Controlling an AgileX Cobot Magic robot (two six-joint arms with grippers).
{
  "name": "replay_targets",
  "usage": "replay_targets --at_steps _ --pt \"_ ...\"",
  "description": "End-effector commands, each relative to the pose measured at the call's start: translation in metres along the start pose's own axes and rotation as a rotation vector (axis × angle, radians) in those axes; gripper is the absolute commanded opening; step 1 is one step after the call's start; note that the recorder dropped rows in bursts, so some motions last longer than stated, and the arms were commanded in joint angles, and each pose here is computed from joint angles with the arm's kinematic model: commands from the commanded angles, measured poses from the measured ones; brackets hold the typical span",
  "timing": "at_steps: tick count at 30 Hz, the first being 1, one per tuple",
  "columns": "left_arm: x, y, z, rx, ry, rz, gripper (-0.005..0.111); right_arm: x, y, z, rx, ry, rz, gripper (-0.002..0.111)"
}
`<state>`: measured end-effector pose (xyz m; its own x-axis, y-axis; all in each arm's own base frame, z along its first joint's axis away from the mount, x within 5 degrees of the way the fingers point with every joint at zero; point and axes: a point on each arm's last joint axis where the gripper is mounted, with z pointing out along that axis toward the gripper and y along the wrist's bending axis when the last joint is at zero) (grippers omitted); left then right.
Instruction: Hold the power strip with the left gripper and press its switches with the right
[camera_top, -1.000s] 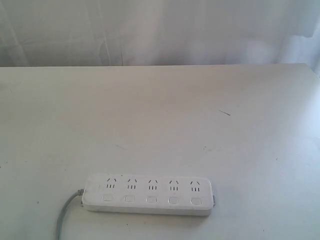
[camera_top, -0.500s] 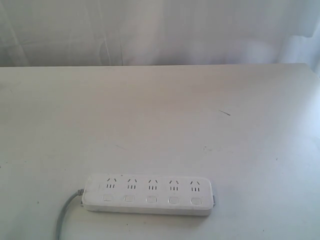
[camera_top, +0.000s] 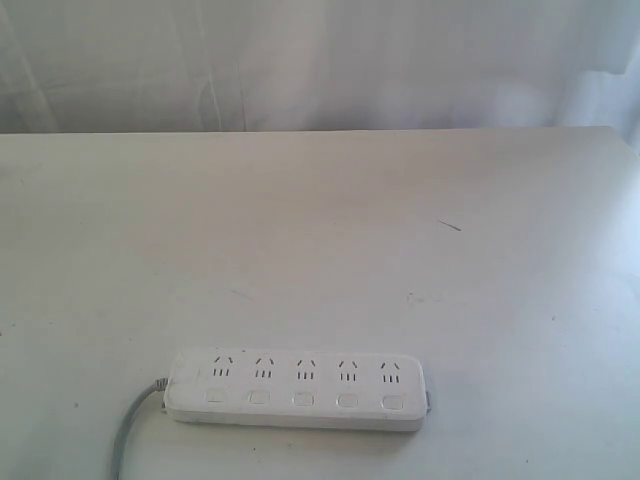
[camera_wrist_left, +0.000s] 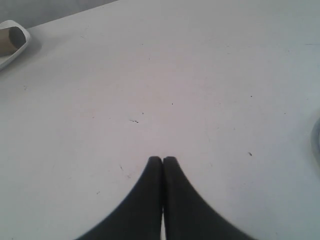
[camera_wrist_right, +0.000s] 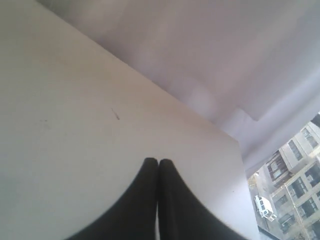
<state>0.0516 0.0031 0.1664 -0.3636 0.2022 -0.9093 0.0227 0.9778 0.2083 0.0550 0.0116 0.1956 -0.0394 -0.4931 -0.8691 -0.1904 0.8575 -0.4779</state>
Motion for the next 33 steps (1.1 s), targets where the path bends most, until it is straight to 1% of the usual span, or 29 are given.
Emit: replay_targets --at_steps 1,4,6,7,11,15,16,17,33 --pt "0.000 0.000 0.000 -0.002 -0.002 0.002 0.000 -0.003 -0.006 0.000 0.074 -0.056 0.248 0.000" --pt "0.000 0.000 0.000 -0.002 -0.002 0.002 0.000 -0.002 -0.009 -0.001 0.099 -0.070 0.509 0.000" --pt "0.000 0.000 0.000 -0.002 -0.002 0.002 0.000 0.000 -0.010 -0.001 0.106 -0.057 0.638 0.000" --pt "0.000 0.000 0.000 -0.002 -0.002 0.002 0.000 0.002 -0.009 0.000 0.104 -0.031 0.664 0.000" --pt "0.000 0.000 0.000 -0.002 -0.002 0.002 0.000 0.014 -0.001 -0.001 0.070 0.125 0.644 0.000" --pt "0.000 0.000 0.000 -0.002 -0.002 0.002 0.000 0.015 -0.001 -0.001 0.059 0.140 0.557 0.000" --pt "0.000 0.000 0.000 -0.002 -0.002 0.002 0.000 0.015 -0.001 -0.001 0.054 0.142 0.501 0.000" --pt "0.000 0.000 0.000 -0.002 -0.002 0.002 0.000 0.015 0.000 -0.001 0.051 0.141 0.487 0.000" --pt "0.000 0.000 0.000 -0.002 -0.002 0.002 0.000 0.015 0.000 -0.001 0.047 0.141 0.509 0.000"
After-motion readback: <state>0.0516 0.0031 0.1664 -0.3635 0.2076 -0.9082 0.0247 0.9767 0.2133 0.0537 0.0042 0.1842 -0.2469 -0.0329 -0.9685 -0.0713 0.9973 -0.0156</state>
